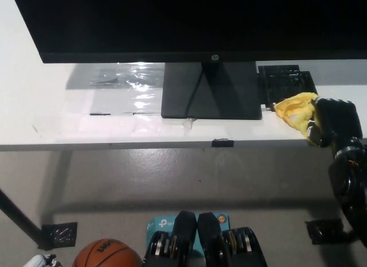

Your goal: The robot uses its right hand to pick up the cloth kept in the middle of the desk and use it to wipe the monitor in the middle of the desk by swiping its screen twice

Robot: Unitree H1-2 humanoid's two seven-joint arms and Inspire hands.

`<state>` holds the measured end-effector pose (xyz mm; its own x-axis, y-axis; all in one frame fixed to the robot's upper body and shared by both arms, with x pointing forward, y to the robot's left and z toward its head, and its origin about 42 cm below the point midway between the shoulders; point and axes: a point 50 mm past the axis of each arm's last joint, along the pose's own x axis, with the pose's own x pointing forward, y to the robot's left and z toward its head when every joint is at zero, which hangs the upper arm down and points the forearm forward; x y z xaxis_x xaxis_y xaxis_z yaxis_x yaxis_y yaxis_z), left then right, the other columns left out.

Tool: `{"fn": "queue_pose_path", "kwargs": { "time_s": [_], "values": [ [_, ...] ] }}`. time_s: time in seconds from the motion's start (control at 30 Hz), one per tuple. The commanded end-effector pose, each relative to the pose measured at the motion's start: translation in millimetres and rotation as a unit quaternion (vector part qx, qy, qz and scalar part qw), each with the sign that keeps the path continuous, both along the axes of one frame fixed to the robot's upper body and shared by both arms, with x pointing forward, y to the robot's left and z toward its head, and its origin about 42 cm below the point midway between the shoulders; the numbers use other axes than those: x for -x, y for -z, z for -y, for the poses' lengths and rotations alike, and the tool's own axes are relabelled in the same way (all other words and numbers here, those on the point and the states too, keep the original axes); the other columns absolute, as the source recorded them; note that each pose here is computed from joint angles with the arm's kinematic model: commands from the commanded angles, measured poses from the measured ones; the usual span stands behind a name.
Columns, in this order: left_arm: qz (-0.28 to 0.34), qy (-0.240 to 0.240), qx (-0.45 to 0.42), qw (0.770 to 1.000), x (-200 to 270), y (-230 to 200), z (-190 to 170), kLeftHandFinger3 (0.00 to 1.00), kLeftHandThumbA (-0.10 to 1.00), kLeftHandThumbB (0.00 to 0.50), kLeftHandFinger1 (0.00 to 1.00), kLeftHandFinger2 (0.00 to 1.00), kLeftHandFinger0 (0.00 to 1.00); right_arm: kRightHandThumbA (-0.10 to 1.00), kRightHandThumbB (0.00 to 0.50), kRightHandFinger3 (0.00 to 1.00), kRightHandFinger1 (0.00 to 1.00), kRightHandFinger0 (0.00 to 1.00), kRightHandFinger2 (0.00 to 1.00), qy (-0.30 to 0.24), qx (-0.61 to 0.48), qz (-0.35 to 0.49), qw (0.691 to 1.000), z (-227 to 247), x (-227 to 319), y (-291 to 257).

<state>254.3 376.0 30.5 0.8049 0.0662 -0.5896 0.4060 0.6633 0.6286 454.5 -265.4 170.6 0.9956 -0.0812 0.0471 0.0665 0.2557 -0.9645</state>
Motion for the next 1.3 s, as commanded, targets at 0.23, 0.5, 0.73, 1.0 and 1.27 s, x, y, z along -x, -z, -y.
{"fn": "queue_pose_path", "kwargs": {
  "time_s": [0.23, 0.5, 0.73, 1.0, 1.27],
  "values": [
    [0.011, 0.006, 0.0, 1.0, -1, -10, -13, 1.0, 0.29, 0.47, 1.0, 1.0, 1.0, -0.1, 0.078, 0.0, 0.01, 0.0, 0.3, 0.058, -0.388, 0.045, 0.919, 8, 13, -25],
    [0.006, -0.003, 0.01, 1.0, 3, -8, -13, 1.0, 0.27, 0.462, 1.0, 1.0, 1.0, -0.1, 0.134, 0.02, 0.0, 0.0, 0.33, 0.027, -0.442, 0.111, 0.89, 21, 16, -80],
    [0.002, 0.005, -0.003, 1.0, 7, -6, -13, 1.0, 0.31, 0.467, 1.0, 1.0, 1.0, -0.1, 0.123, 0.01, 0.0, 0.0, 0.23, 0.019, -0.471, 0.185, 0.862, 33, 33, -145],
    [-0.002, 0.003, -0.004, 1.0, 9, -6, -15, 1.0, 0.32, 0.469, 1.0, 1.0, 1.0, -0.1, 0.13, 0.06, 0.0, 0.0, 0.3, 0.013, -0.478, 0.21, 0.853, 45, 23, -173],
    [0.001, 0.003, 0.003, 1.0, 12, -7, -15, 1.0, 0.28, 0.476, 1.0, 1.0, 1.0, -0.1, 0.107, 0.14, 0.0, 0.0, 0.24, 0.021, -0.416, 0.169, 0.893, 47, 1, -177]
  ]
}}
